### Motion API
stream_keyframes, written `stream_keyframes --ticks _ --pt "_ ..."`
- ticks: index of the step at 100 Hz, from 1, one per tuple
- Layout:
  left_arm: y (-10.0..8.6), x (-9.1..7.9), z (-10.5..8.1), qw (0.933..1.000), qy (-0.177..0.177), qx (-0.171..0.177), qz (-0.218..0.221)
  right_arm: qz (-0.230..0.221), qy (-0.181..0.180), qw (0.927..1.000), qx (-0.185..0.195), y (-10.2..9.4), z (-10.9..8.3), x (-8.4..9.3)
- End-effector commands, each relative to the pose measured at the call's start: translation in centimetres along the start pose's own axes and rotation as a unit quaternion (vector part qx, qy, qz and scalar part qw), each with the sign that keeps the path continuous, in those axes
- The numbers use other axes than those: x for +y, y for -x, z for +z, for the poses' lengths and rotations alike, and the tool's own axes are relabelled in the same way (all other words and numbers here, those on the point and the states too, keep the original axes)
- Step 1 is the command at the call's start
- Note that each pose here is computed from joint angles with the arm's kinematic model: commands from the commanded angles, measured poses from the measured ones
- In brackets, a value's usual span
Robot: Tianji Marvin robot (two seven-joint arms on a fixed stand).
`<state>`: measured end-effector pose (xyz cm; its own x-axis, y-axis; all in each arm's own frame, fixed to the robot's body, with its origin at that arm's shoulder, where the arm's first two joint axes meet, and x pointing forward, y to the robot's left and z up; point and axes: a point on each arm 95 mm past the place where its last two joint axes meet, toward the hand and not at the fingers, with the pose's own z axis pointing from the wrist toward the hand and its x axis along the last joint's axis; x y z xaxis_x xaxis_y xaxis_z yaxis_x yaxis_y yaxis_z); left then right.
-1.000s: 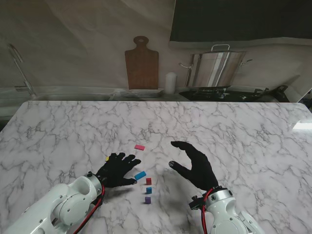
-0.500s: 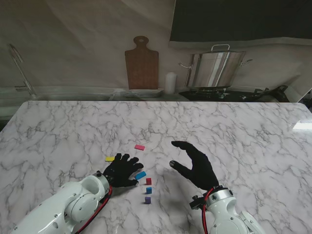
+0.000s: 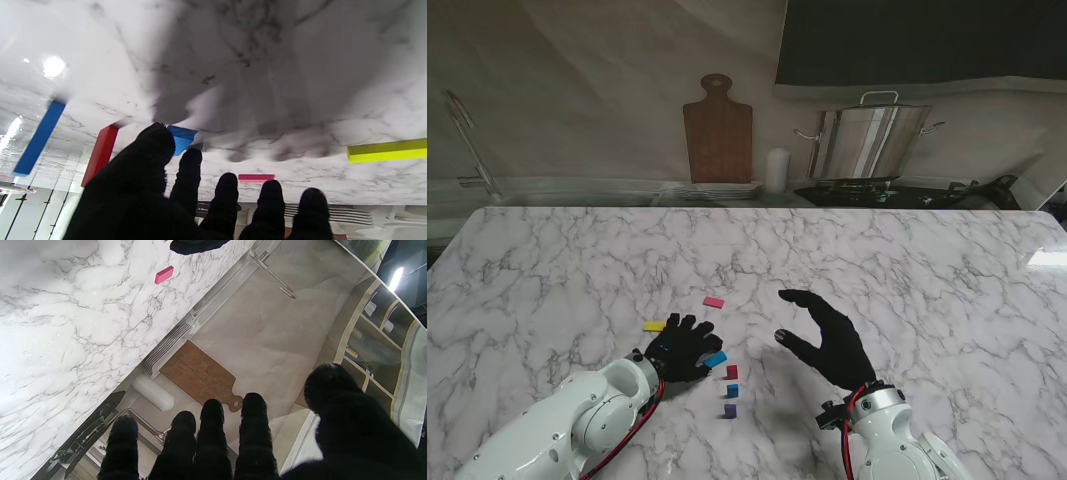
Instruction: Arrange dominoes in a row
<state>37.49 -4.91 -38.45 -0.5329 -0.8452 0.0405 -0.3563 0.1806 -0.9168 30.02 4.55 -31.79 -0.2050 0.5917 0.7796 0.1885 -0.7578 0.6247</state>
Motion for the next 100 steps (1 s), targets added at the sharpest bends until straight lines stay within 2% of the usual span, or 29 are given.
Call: stream_keyframes --ticks 1,32,62,100 --pt "-0.11 0.32 0.19 1.0 0.006 0.003 0.002 0.002 -0.001 1.0 -0.003 -0.11 -0.08 0.0" --pt "0.03 0.35 0.12 0.9999 0.0 0.003 0.011 0.003 -0.003 1.0 -0.003 -0.13 -0.1 -0.05" --pt "-0.42 0.2 -0.03 0.9996 -0.007 0.005 -0.025 0.001 -0.005 1.0 -0.002 -0.17 -0.09 -0.13" --pt "-0.81 0.15 0.43 0.9997 -0.009 0.002 -0.023 0.0 -0.005 1.0 -0.003 -0.11 -0.1 -0.15"
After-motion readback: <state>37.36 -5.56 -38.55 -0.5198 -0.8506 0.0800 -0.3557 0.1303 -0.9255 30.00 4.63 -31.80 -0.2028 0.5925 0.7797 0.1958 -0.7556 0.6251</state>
